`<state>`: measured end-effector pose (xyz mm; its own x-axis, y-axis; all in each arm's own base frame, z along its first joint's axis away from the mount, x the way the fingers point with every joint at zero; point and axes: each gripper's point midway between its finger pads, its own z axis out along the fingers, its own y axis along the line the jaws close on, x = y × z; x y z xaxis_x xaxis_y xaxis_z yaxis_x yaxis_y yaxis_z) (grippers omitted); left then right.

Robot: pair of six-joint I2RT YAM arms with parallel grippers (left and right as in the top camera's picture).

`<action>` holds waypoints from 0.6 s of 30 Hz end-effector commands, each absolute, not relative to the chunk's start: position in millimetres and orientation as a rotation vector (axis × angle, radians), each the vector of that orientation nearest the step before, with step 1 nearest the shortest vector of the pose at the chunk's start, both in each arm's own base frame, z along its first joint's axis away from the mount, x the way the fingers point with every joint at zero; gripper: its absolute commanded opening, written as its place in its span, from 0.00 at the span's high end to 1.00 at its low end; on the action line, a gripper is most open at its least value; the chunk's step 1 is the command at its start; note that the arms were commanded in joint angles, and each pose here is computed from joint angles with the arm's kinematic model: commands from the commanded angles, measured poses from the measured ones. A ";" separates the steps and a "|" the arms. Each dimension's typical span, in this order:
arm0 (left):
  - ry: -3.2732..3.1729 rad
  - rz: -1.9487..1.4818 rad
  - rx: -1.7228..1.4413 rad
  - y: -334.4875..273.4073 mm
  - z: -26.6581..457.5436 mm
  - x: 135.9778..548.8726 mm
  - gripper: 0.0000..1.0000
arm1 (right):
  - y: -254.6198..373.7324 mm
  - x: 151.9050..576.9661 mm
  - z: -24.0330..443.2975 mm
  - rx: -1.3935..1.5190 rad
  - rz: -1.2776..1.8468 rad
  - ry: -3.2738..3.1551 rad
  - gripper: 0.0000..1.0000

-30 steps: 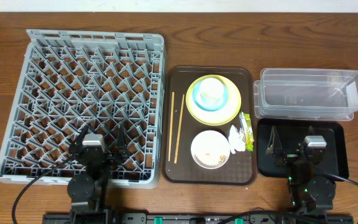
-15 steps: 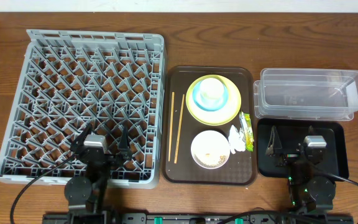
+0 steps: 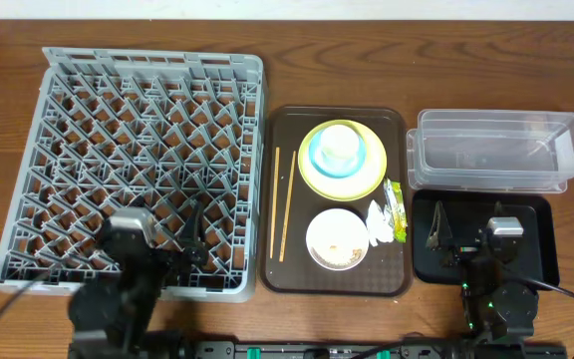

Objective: Sort waste into correct bins and load items into the dishwasher

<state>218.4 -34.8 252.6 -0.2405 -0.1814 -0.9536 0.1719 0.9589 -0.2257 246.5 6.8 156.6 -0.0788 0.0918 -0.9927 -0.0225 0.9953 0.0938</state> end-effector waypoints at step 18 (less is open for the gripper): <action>2.665 -0.844 -0.229 -88.7 251.6 241.0 0.67 | 7.8 246.3 155.2 0.039 0.088 1.652 0.01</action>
